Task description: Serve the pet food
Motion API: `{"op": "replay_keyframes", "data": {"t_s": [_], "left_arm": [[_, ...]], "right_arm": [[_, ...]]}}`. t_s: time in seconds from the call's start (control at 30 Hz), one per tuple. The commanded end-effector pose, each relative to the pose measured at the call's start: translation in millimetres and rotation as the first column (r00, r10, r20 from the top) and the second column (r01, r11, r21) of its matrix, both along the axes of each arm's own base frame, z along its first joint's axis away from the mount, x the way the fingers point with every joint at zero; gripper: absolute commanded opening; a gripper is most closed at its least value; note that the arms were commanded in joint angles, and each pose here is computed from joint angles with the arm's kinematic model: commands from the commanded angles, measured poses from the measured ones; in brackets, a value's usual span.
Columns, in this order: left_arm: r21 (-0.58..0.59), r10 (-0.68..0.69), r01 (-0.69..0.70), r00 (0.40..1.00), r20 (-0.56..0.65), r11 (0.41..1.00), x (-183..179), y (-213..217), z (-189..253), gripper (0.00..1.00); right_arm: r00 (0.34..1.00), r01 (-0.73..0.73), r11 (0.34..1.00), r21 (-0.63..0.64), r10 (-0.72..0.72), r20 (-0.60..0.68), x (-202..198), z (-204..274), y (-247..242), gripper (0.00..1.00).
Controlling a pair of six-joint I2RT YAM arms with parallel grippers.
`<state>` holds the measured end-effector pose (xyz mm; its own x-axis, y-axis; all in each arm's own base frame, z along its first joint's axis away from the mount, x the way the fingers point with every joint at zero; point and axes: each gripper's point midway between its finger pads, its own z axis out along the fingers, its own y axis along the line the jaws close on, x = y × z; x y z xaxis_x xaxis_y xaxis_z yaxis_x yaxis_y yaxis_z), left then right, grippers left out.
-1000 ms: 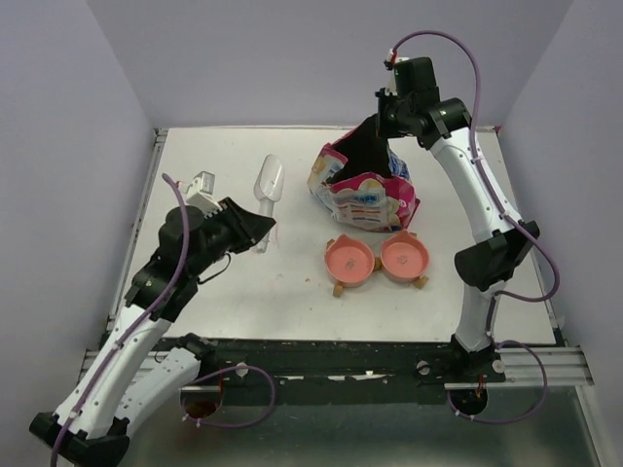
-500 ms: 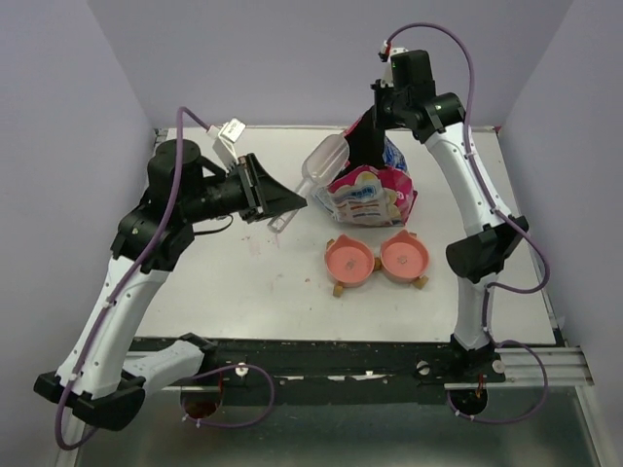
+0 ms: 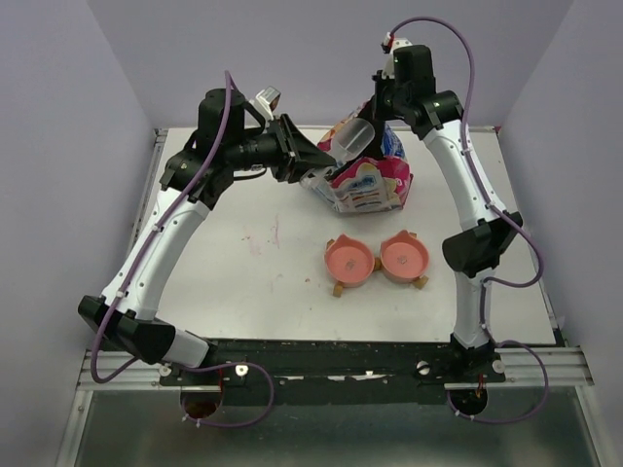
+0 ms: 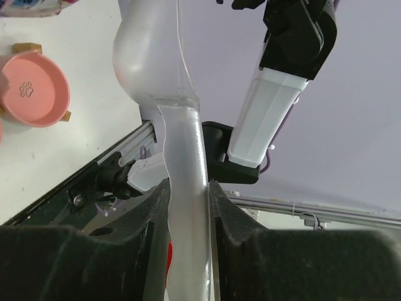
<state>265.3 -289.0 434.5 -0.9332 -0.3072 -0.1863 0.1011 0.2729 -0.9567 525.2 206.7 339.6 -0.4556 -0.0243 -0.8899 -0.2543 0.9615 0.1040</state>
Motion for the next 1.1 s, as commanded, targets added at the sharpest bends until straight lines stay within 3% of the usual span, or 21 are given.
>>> {"op": "replay_keyframes", "data": {"t_s": [0.0,0.2,0.47,0.6,0.77,0.9,1.07], "left_arm": [[0.007,0.018,-0.017,0.990,-0.139,1.000,1,-3,-14,0.00],[0.059,0.079,-0.064,0.952,-0.296,0.996,13,-6,-55,0.00],[0.085,0.131,-0.108,0.926,-0.355,0.991,58,-21,-76,0.00],[0.111,0.191,-0.161,0.908,-0.372,0.981,91,-24,-92,0.00],[0.196,0.296,-0.235,0.869,-0.397,0.952,153,-7,-125,0.00],[0.207,0.380,-0.326,0.860,-0.340,0.923,205,19,-111,0.00],[0.151,0.354,-0.321,0.878,-0.322,0.935,218,29,-99,0.00]], "right_arm": [[0.877,-0.050,0.964,0.260,-0.082,0.473,-14,183,-10,0.00],[0.912,-0.065,0.962,0.266,-0.051,0.406,-43,159,-13,0.00],[0.891,-0.241,0.903,0.356,0.060,0.450,-80,171,7,0.00],[0.847,-0.296,0.885,0.359,0.070,0.527,-74,189,14,0.00],[0.815,-0.325,0.893,0.310,0.099,0.571,-34,196,31,0.00],[0.770,-0.327,0.897,0.298,0.070,0.634,-13,225,23,0.00],[0.777,-0.392,0.867,0.309,0.132,0.615,-20,216,32,0.00]]}}
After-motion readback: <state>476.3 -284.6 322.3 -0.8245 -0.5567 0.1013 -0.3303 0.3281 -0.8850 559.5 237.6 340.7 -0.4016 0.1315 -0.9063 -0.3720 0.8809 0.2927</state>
